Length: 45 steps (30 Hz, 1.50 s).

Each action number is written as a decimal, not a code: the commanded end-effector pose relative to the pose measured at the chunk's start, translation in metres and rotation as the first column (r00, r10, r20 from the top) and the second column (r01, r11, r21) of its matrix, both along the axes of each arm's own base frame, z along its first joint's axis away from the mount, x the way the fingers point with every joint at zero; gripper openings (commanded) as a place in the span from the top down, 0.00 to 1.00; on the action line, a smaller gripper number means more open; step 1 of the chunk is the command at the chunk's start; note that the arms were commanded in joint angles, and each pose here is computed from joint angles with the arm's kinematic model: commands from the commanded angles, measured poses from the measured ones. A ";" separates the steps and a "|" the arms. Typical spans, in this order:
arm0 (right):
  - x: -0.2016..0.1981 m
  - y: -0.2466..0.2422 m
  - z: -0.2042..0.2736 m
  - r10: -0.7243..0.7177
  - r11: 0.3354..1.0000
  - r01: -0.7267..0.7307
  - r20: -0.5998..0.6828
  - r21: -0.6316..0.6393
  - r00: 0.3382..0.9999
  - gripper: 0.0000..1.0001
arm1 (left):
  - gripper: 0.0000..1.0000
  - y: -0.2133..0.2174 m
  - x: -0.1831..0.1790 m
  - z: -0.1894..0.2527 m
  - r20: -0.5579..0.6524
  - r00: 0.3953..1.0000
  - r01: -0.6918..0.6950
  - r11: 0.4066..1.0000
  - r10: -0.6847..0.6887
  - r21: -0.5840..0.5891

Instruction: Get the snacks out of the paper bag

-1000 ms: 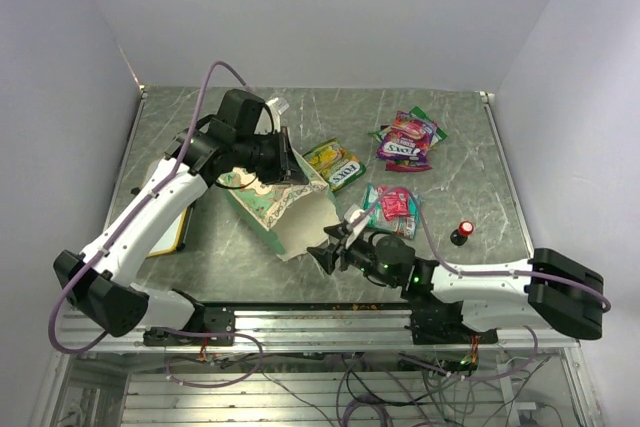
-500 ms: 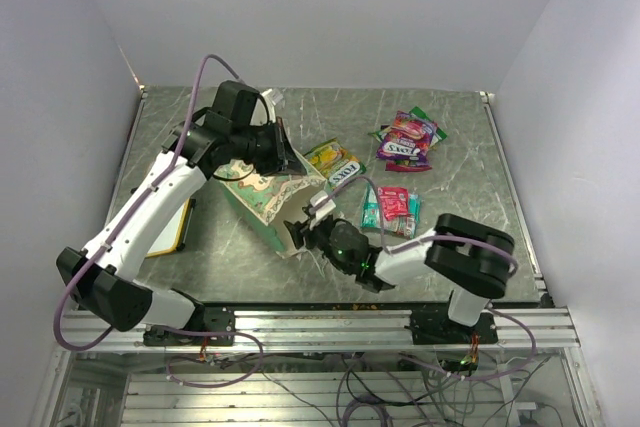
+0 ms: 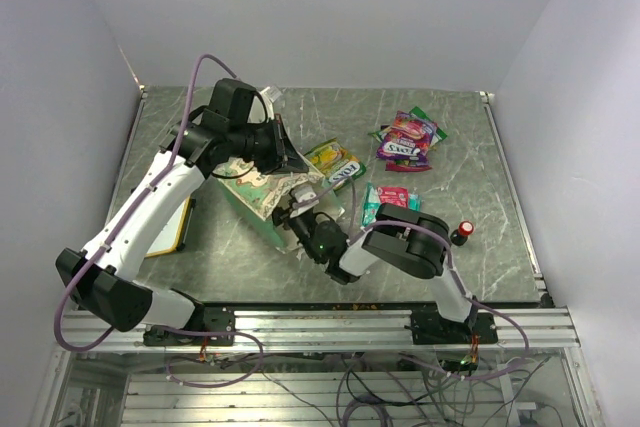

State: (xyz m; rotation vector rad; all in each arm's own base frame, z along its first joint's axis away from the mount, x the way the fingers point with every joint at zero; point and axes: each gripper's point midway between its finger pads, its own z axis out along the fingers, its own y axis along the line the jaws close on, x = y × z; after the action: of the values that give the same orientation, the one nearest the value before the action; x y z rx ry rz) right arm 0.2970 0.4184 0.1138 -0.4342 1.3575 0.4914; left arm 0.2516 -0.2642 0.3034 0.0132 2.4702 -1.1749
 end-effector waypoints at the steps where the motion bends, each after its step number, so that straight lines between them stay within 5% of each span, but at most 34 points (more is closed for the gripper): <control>1: 0.017 -0.015 0.076 -0.073 0.966 0.029 0.165 0.256 0.984 0.48 | 0.93 0.001 -0.008 0.006 0.012 1.000 0.025 0.999 -0.024 -0.029; 18: 0.037 0.024 0.141 -0.038 0.941 -0.087 0.356 0.328 0.934 0.60 | 0.93 0.011 -0.008 0.024 0.086 0.994 0.061 0.997 -0.064 0.040; 33: 0.036 0.025 0.241 -0.098 0.877 -0.173 0.518 0.449 0.850 0.61 | 0.93 0.038 0.005 0.095 0.321 0.947 -0.020 0.989 -0.028 0.147; 39: 0.035 0.007 0.175 -0.023 0.934 -0.131 0.421 0.334 0.907 0.61 | 0.93 0.023 -0.020 0.005 0.065 0.997 0.024 0.997 -0.029 0.070; 45: -0.009 -0.026 0.068 0.138 0.980 -0.167 0.236 0.106 0.962 0.51 | 0.93 0.030 -0.019 -0.042 0.019 0.999 0.028 0.989 -0.031 0.142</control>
State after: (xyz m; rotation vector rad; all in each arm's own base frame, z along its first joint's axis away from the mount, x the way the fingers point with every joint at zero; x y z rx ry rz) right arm 0.3281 0.4275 0.1444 -0.5566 1.2103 0.5203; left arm 0.2277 -0.2313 0.2713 0.0871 2.5409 -0.9941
